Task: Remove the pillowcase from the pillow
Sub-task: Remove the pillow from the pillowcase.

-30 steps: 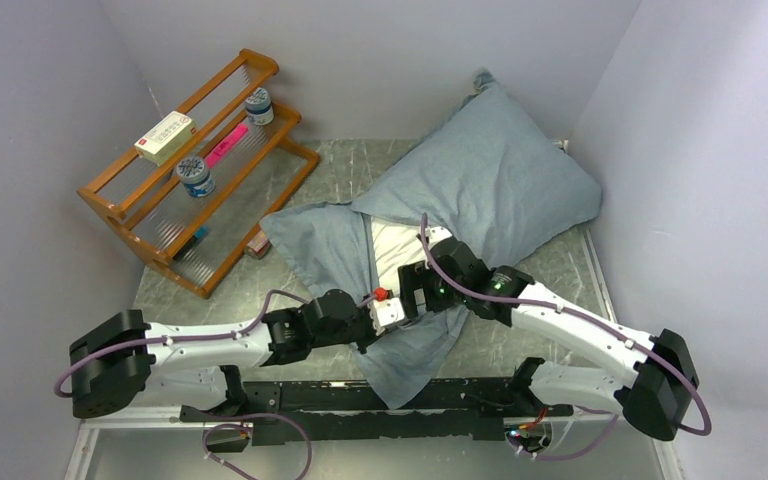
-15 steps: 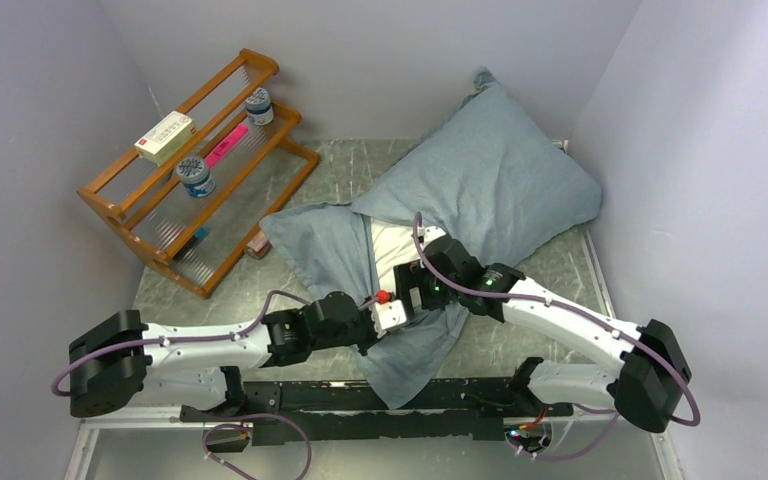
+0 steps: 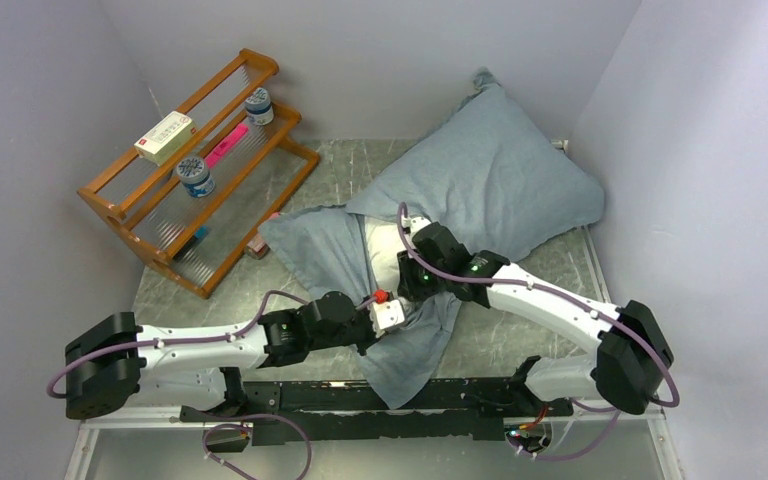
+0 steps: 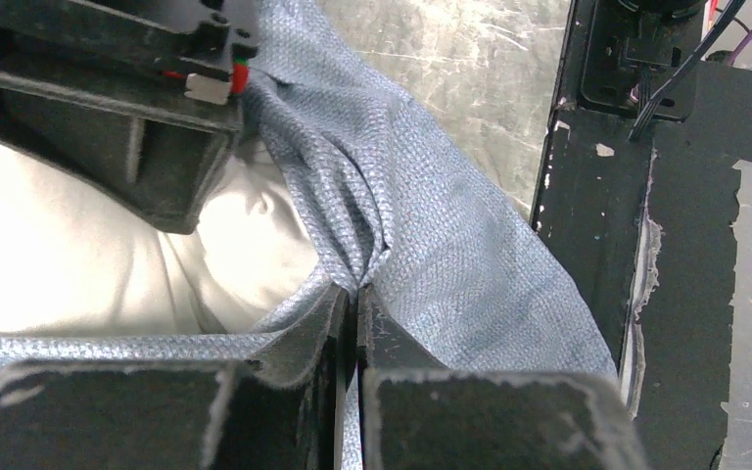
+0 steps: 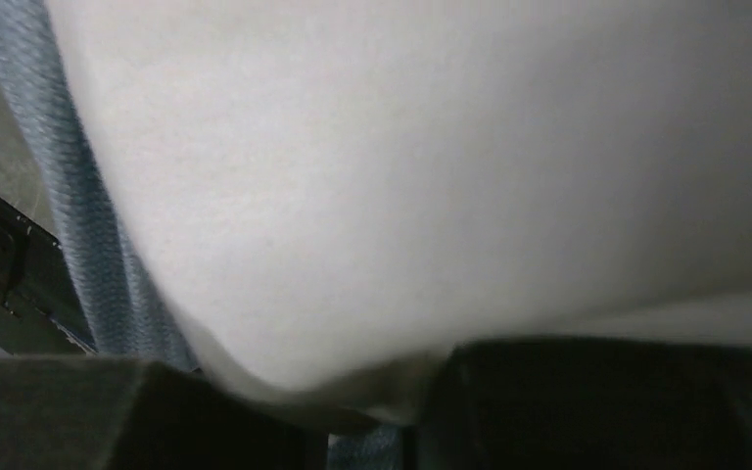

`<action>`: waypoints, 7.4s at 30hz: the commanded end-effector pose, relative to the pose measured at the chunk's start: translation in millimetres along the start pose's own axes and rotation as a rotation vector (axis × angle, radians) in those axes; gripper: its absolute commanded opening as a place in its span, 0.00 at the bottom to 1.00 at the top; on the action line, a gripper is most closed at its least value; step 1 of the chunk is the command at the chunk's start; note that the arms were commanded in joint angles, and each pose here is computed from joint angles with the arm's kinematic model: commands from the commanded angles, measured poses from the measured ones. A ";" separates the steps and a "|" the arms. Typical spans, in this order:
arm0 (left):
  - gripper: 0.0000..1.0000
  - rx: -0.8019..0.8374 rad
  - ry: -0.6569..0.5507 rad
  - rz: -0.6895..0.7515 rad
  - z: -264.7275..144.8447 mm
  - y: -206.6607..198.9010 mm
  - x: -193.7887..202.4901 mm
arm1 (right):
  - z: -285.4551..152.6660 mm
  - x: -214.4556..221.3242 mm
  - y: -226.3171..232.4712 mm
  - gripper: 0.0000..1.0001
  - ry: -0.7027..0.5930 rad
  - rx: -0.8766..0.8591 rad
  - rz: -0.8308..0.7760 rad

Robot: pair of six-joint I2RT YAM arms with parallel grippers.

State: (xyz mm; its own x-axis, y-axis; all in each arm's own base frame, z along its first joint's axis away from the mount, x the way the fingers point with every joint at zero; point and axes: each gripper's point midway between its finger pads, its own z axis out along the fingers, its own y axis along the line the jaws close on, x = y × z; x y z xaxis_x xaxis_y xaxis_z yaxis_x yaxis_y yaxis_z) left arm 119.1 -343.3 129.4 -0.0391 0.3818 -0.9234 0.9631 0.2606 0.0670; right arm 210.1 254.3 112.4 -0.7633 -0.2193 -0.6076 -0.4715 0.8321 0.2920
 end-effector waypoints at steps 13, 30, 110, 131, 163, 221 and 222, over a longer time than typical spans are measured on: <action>0.07 0.172 -0.022 -0.012 -5.5 -44.0 5.8 | -42.7 -169.1 82.1 0.00 -0.525 -0.425 -0.032; 0.44 0.044 -0.185 -0.012 -13.5 -19.3 -54.6 | -50.0 -181.2 64.2 0.00 -0.616 -0.464 -0.003; 0.05 -0.940 0.212 -0.878 -39.7 68.5 35.4 | -45.3 -156.8 22.3 0.00 -0.642 -0.361 0.097; 0.05 -1.011 0.311 -0.814 -57.2 67.8 96.2 | -115.4 -185.6 -6.0 0.00 -0.826 -0.381 0.181; 0.05 -0.707 0.026 -0.758 3.5 62.7 47.2 | -27.2 -43.9 13.7 0.65 -0.344 -0.248 0.065; 0.05 -0.559 -0.054 -0.739 4.4 48.9 20.9 | 2.8 -87.8 79.9 0.00 -0.385 -0.507 0.074; 0.05 -0.549 -0.060 -0.734 4.1 47.7 18.6 | 2.6 -94.5 81.4 0.00 -0.401 -0.506 0.069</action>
State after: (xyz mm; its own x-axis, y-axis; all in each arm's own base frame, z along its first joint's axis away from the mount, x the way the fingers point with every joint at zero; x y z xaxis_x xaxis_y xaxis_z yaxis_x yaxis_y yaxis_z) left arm 189.2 -303.1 104.1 -0.5210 -0.1033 -0.8473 0.3220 0.8955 -0.3072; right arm 219.3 298.1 103.4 -0.7631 -0.0021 -0.6462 -0.4933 0.6479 0.5805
